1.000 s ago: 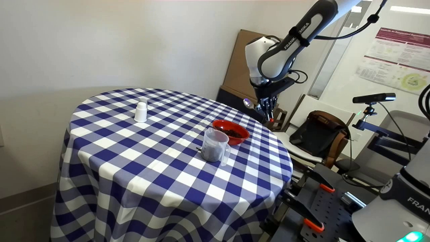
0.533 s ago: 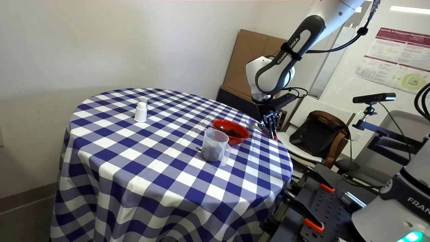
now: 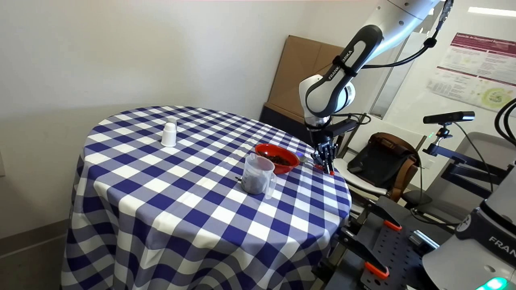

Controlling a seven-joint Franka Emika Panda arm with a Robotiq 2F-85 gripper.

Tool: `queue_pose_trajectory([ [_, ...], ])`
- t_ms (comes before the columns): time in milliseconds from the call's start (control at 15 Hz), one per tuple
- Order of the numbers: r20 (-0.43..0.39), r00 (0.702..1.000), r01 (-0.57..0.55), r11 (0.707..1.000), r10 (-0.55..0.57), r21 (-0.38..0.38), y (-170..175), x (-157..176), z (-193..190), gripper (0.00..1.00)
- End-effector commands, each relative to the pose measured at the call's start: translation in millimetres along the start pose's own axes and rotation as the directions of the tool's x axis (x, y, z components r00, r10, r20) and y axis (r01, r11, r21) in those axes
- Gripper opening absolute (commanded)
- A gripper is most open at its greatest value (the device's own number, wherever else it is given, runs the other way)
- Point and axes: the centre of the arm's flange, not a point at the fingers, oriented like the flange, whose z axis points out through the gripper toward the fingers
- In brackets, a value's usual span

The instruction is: Pick up the spoon, take one spoon of objects from the red bowl and put it in the measuring cup

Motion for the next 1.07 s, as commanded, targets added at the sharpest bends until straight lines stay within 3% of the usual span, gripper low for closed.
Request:
queue_pose_trajectory([
  [0,0.028,1.000,-0.002,1.000,0.001,0.028,1,5,5,0.59],
  [200,0.036,0.999,-0.021,0.997,0.018,0.076,0,4,-6,0.81],
  [400,-0.008,0.998,-0.066,0.985,0.068,0.162,0,-7,-55,0.99],
  [667,-0.097,0.989,-0.083,0.969,0.108,0.233,6,-31,-145,1.00],
  [1000,-0.239,0.962,-0.075,0.969,0.133,0.236,-8,-88,-225,1.00],
])
